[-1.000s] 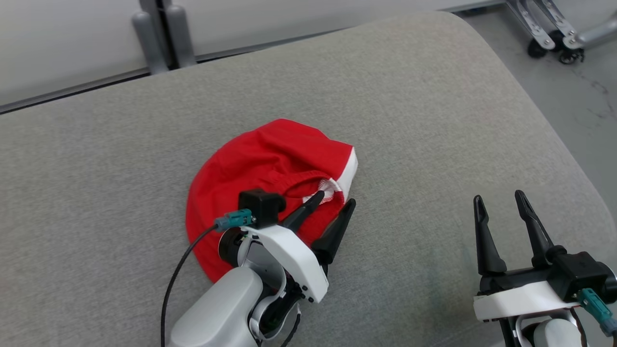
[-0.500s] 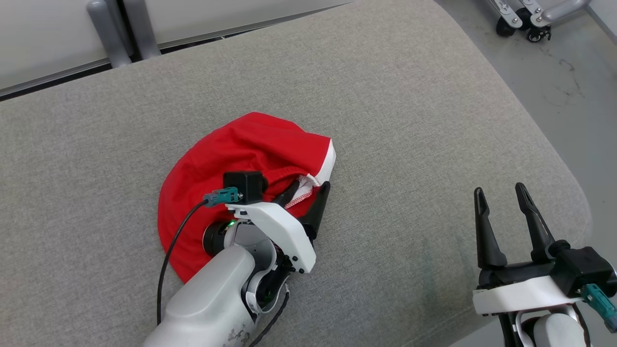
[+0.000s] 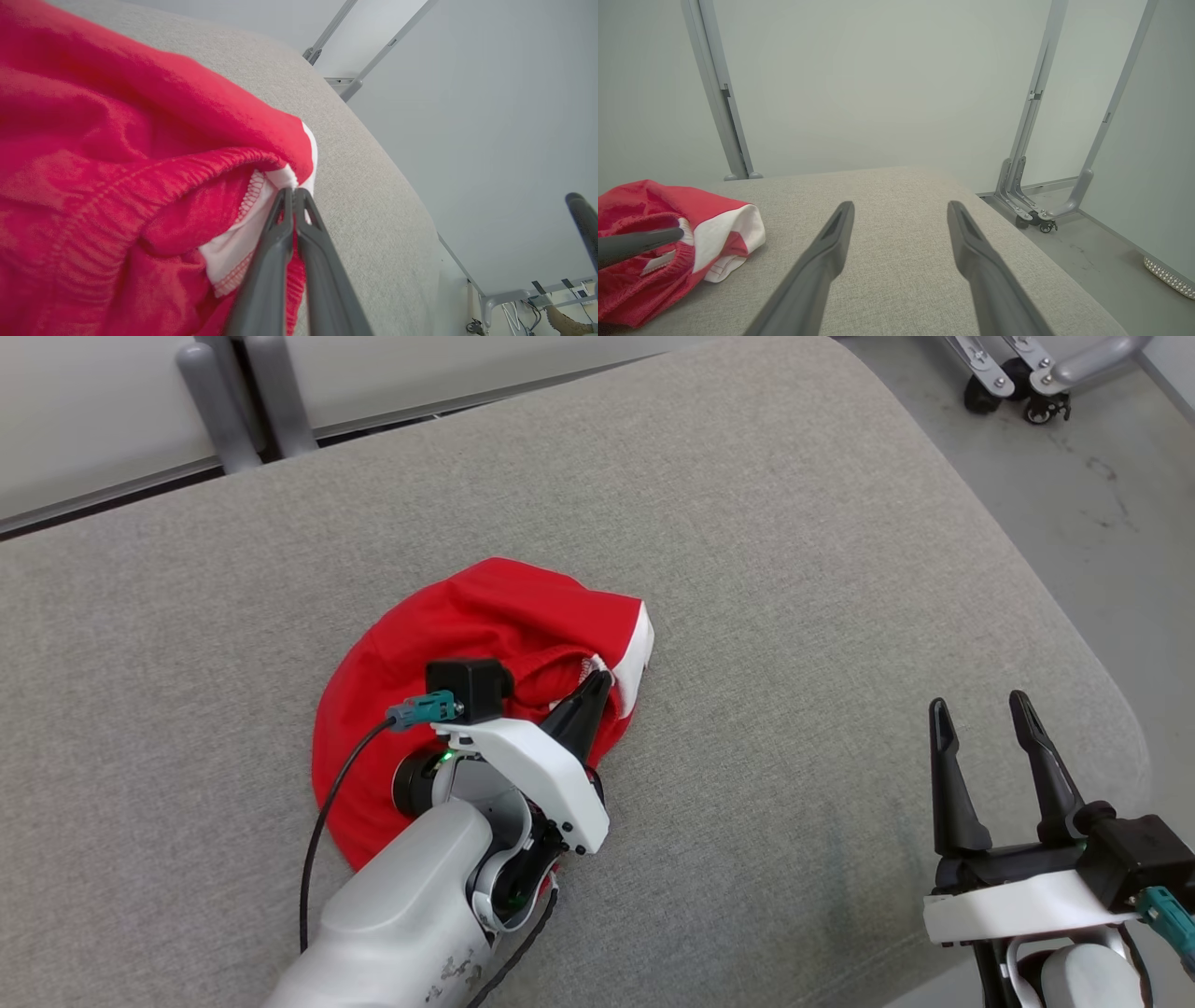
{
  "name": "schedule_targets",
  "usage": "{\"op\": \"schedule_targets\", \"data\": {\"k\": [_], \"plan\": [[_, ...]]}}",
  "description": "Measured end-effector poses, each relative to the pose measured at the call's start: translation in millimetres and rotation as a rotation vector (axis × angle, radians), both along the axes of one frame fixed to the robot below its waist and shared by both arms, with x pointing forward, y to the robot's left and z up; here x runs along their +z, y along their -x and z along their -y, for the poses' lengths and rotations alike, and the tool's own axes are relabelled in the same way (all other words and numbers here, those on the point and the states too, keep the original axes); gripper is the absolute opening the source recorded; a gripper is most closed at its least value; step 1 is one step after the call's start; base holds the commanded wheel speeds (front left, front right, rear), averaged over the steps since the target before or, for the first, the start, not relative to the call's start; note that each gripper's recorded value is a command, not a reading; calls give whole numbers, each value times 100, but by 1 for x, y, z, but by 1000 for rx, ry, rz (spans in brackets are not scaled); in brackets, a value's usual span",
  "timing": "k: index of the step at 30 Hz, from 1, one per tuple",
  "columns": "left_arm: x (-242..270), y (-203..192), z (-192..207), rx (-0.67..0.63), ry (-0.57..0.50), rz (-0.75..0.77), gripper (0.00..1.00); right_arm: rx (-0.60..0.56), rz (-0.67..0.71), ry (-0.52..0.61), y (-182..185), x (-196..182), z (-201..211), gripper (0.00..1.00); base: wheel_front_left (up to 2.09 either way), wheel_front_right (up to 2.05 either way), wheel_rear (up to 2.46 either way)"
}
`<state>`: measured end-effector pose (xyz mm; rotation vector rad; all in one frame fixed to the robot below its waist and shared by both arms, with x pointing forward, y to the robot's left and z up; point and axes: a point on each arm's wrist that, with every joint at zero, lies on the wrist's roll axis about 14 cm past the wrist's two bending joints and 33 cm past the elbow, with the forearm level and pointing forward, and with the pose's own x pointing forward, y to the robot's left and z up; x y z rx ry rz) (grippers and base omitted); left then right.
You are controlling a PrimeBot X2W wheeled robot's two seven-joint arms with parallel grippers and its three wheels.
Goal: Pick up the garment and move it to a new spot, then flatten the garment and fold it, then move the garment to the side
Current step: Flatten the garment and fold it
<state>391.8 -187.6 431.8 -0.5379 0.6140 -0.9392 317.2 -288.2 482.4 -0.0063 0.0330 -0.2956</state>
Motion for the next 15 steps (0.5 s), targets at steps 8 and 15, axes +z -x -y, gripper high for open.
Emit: {"op": "schedule_targets", "data": {"k": [8,15], "plan": [[74,-10,14,-30,179,124,0,29,38,-8,-4,9,-8,100,0,0,0],[210,-20,18,-57,425,369,0,30,58,-11,4,13,-9,100,0,0,0]]}}
